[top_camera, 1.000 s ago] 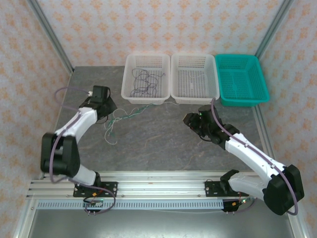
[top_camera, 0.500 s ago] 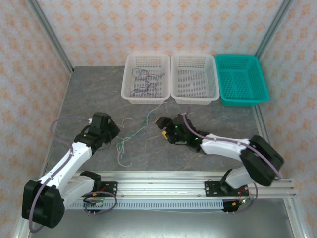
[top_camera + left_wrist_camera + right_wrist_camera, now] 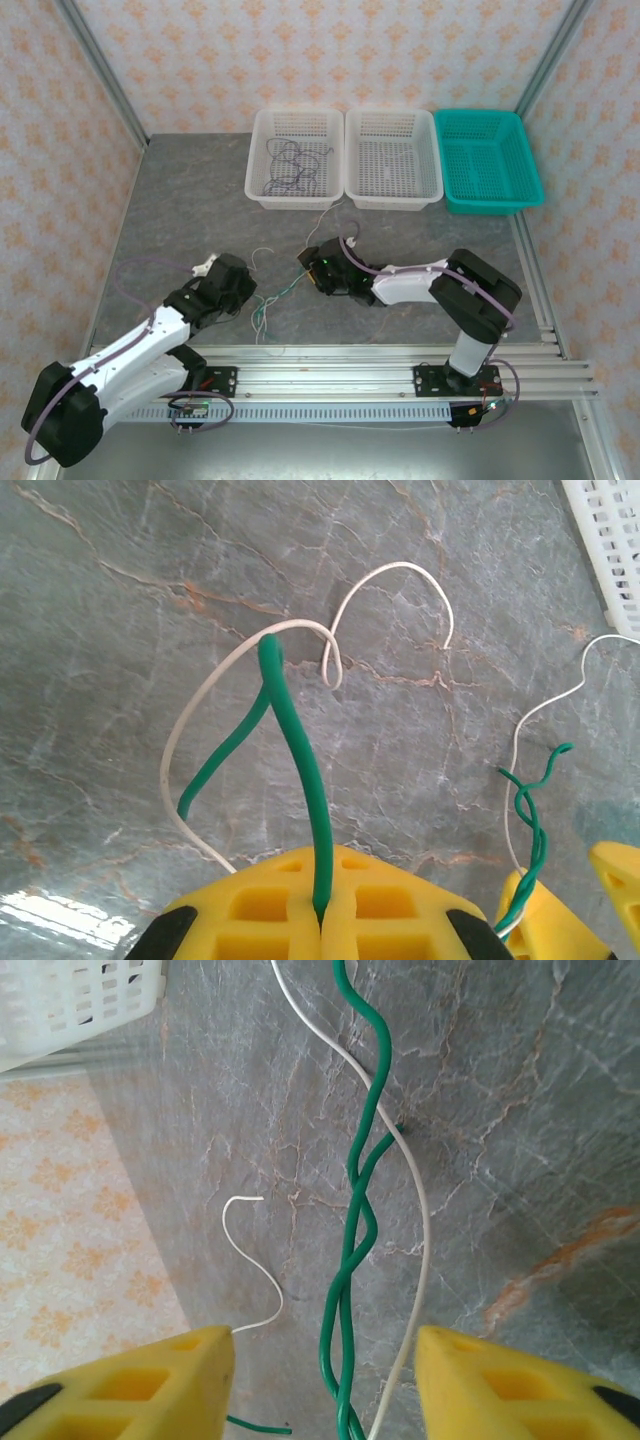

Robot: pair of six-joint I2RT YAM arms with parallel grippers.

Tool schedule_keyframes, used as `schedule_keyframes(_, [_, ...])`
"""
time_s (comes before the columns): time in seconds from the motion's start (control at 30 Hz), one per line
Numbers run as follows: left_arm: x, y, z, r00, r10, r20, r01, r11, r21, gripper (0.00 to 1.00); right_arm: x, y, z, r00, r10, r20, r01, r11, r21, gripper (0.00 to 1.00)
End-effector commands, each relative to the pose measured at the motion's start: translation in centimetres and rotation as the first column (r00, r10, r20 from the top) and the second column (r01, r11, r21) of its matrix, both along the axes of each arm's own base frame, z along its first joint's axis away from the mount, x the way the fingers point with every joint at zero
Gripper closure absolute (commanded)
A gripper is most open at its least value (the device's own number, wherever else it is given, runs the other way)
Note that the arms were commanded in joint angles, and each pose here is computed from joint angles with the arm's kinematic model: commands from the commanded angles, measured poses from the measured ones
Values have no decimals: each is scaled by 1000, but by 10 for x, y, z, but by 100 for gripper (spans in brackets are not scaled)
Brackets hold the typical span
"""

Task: Untangle the cables

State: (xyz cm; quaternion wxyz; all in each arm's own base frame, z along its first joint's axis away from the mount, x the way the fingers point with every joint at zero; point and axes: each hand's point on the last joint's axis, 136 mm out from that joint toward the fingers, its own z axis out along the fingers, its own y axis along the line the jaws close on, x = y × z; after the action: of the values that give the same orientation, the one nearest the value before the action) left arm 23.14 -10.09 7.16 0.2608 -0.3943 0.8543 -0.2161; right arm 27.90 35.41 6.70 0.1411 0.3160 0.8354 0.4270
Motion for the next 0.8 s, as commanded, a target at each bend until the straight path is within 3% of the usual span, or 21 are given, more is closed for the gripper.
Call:
schedule_keyframes(0.0, [7,0,6,997,60,39,-60,998,-4,100,0,1,-8,1000,12,-27,-14,997,-80,39])
schedule_keyframes(0.07, [9,-3,8,998,52,45,-52,999,5,100,-6,3,-19,998,17,-66,-23,995,-98,34])
schedule_keyframes(0.13, [12,-7,9,998,35,48,-35,999,9,100,-4,6,-22,998,4,-58,-8,997,-71,40])
schedule_keyframes(0.2, [14,-10,9,999,22,44,-23,1000,15,100,3,2,-20,1000,-11,-11,10,996,-90,52])
schedule_keyframes(0.27, [16,-14,9,999,6,49,-7,1000,12,100,12,-13,-19,999,1,36,5,982,-188,76])
schedule_keyframes(0.33, [18,-20,12,997,-31,64,30,999,10,90,20,-30,-14,995,20,93,5,963,-269,100])
schedule_keyframes(0.4, [22,-22,26,991,-85,100,81,996,45,68,28,-51,4,982,45,182,17,945,-328,100])
schedule_keyframes(0.47, [26,-17,53,978,-144,153,124,983,134,52,32,-65,36,939,151,307,-18,918,-397,100])
schedule_keyframes(0.53, [28,-7,85,959,-200,198,150,959,240,42,27,-71,75,832,334,442,-83,864,-497,100])
schedule_keyframes(0.63, [32,-4,130,923,-297,244,204,917,342,36,13,-84,131,610,547,574,-69,758,-649,100])
schedule_keyframes(0.7, [34,-11,151,900,-362,244,264,896,356,36,2,-90,158,438,708,554,-44,632,-774,100])
schedule_keyframes(0.77, [38,-24,167,878,-410,246,327,890,319,35,-7,-95,169,302,843,446,-22,474,-880,100])
